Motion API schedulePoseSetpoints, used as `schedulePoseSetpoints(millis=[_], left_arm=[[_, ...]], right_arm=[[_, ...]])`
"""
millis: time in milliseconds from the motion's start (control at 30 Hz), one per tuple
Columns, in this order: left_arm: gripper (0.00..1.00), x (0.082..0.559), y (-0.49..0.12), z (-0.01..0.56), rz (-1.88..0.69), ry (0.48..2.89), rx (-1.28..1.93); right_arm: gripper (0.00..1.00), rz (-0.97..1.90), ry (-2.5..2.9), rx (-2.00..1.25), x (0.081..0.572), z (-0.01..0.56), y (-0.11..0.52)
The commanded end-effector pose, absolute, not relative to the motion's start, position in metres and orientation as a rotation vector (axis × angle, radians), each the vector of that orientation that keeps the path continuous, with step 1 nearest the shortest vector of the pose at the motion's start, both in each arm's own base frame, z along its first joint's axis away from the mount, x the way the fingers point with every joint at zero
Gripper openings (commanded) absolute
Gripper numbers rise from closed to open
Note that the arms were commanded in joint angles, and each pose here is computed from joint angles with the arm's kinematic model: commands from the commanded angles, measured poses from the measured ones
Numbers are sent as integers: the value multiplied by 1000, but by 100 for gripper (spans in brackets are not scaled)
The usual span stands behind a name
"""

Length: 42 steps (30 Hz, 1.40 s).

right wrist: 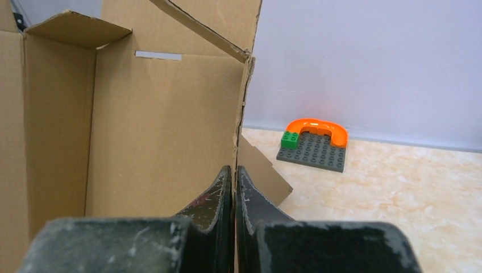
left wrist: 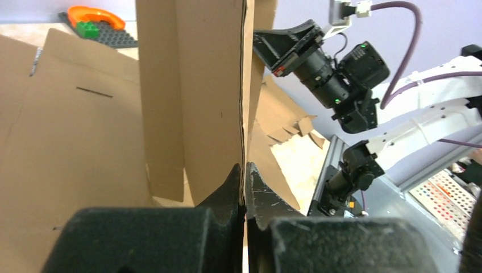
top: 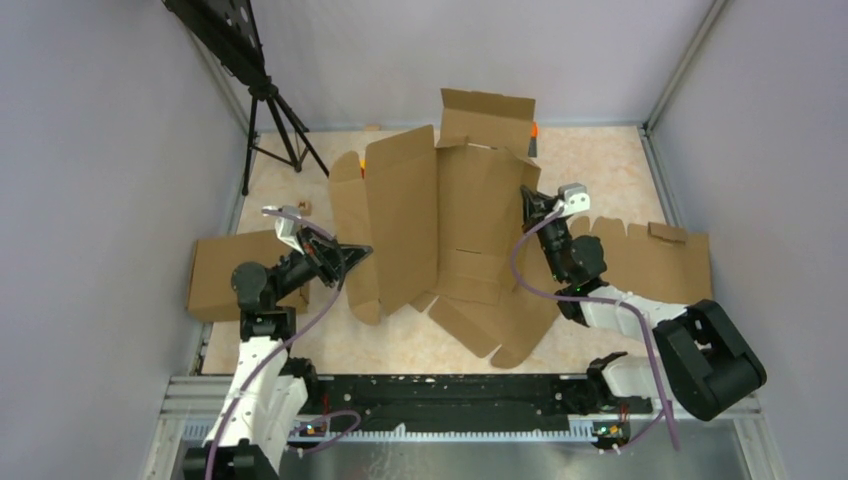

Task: Fold the paper box
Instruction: Fold the paper box at the center of the board.

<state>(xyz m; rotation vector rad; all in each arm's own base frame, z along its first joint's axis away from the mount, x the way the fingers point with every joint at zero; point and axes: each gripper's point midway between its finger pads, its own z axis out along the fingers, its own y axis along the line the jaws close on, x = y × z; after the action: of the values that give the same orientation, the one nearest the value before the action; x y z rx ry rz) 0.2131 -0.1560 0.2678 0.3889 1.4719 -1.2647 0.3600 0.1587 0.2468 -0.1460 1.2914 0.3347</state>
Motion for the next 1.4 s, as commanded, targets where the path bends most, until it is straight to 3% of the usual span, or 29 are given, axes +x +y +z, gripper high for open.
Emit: schedulePoseSetpoints(millis=[0, 133, 367, 600, 733, 1167, 1367], left_arm=[[4, 226, -148, 229, -1155, 1665, 300], [6, 233, -132, 203, -996, 1841, 282], [19, 250, -119, 191, -896, 1973, 256], [51, 251, -90, 210, -618, 1969, 271], [61, 243, -97, 218, -652, 1898, 283], [67, 231, -84, 235, -530, 1838, 275], [78, 223, -86, 269, -539, 1783, 262]], right_arm=[[0, 351, 1238, -243, 348, 249, 175], [0, 352, 1221, -272, 344, 249, 180], [0, 358, 1184, -352, 334, 252, 191], [0, 354, 1167, -395, 325, 251, 191], [0, 363, 1137, -391, 320, 253, 190], [0, 361, 1051, -409, 305, 255, 186], [0, 345, 1071, -370, 308, 246, 179]])
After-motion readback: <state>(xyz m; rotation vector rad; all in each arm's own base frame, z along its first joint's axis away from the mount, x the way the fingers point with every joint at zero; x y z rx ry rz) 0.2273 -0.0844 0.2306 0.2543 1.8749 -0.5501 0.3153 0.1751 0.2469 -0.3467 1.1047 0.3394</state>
